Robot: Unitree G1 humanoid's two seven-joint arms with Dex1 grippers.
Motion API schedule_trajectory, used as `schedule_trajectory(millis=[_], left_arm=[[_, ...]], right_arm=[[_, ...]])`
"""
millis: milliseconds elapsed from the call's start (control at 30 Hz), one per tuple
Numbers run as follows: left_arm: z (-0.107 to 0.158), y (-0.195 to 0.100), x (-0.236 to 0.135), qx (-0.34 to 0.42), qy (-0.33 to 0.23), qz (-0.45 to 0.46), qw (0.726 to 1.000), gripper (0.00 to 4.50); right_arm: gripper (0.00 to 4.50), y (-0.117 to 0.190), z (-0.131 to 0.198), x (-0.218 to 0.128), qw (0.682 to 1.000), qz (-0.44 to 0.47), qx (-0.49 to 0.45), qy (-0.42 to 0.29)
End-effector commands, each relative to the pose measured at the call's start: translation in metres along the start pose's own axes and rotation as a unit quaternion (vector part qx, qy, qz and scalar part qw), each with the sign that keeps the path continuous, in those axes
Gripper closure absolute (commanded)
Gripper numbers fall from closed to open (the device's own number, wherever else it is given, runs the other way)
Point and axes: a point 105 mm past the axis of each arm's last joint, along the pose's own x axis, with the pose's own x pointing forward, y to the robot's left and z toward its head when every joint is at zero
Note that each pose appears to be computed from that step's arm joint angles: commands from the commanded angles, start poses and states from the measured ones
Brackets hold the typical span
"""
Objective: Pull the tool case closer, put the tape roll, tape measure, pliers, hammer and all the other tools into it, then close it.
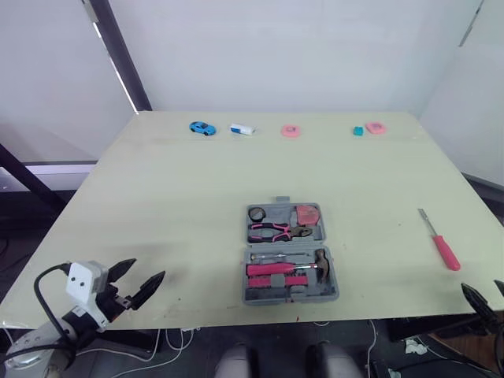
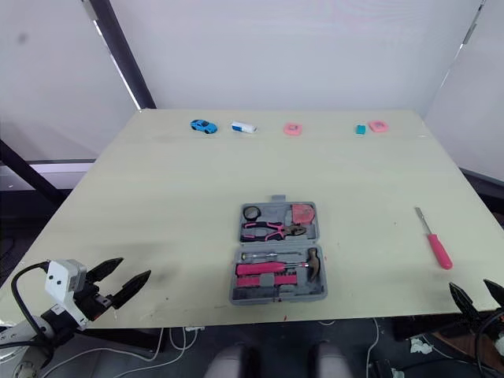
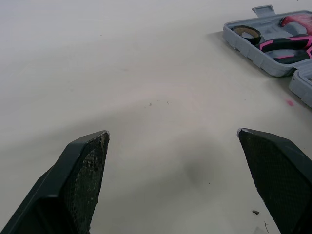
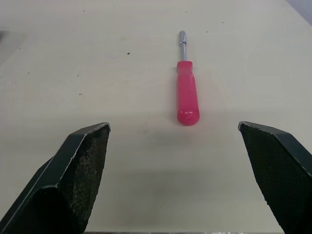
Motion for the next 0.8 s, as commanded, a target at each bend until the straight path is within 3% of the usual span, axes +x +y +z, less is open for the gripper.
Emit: schedule_trajectory(millis=[33, 467, 800], left_arm=[[0.025, -0.004, 0.005, 0.037, -0.031, -0.021, 0.999, 0.00], [0.076, -0.063, 0.029, 0.081, -0.083, -0.191, 0.975, 0.00], [0.127, -0.116, 0.038, 0.118, -0.112, -0.344, 0.925, 0.00]], right_arm=[[0.08, -0.002, 0.019, 0.012, 1.000, -0.001, -0.010, -0.013], [0.08, 0.002, 0.045, 0.082, 0.999, 0.023, -0.019, 0.034], [0.08, -0.016, 0.051, 0.132, 0.993, -0.022, -0.014, 0.112]])
